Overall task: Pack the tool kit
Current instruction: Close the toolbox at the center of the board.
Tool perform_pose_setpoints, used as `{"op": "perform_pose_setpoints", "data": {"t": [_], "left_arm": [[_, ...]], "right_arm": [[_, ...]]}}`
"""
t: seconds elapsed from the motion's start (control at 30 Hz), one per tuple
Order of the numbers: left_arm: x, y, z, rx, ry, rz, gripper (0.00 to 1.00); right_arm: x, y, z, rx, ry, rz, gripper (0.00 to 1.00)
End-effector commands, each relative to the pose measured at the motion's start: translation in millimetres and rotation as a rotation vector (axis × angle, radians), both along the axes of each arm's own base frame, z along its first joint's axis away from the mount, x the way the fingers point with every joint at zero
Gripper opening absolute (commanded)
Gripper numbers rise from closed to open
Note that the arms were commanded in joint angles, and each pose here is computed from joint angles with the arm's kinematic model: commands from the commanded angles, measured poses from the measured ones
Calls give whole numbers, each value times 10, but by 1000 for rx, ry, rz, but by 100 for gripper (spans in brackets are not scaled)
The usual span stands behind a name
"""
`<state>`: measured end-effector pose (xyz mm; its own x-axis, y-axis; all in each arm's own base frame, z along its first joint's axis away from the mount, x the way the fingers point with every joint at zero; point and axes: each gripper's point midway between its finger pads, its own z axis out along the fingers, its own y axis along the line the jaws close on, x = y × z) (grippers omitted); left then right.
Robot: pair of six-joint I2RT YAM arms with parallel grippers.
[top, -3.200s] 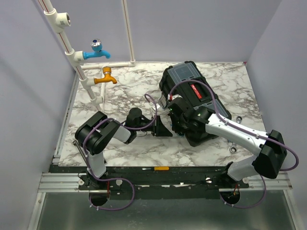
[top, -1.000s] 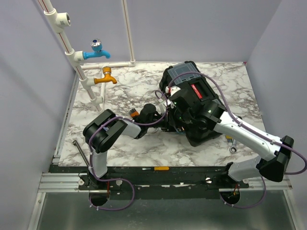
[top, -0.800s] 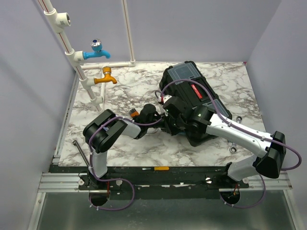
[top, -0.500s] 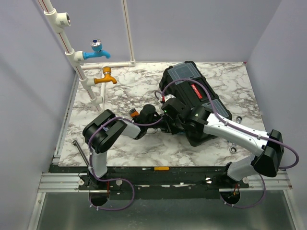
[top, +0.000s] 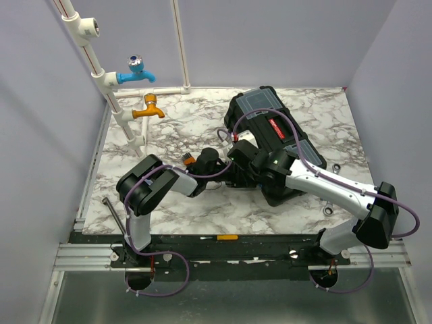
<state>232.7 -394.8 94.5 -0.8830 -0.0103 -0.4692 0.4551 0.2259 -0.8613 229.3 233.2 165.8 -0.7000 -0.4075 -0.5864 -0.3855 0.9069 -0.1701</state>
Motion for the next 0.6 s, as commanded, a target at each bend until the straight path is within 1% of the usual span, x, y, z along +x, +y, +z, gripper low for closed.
{"op": "perform_pose_setpoints", "data": {"t": [0.0, 0.27, 0.57], "left_arm": [[-17, 2, 89, -21, -47, 1, 30], [-29, 4, 76, -21, -46, -6, 30], [-41, 1, 25, -15, -37, -13, 30]], "right_arm": [[30, -155, 77, -34, -43, -52, 1], [109, -304, 122, -66, -64, -85, 1], [194, -511, 13, -99, -50, -124, 1]]}}
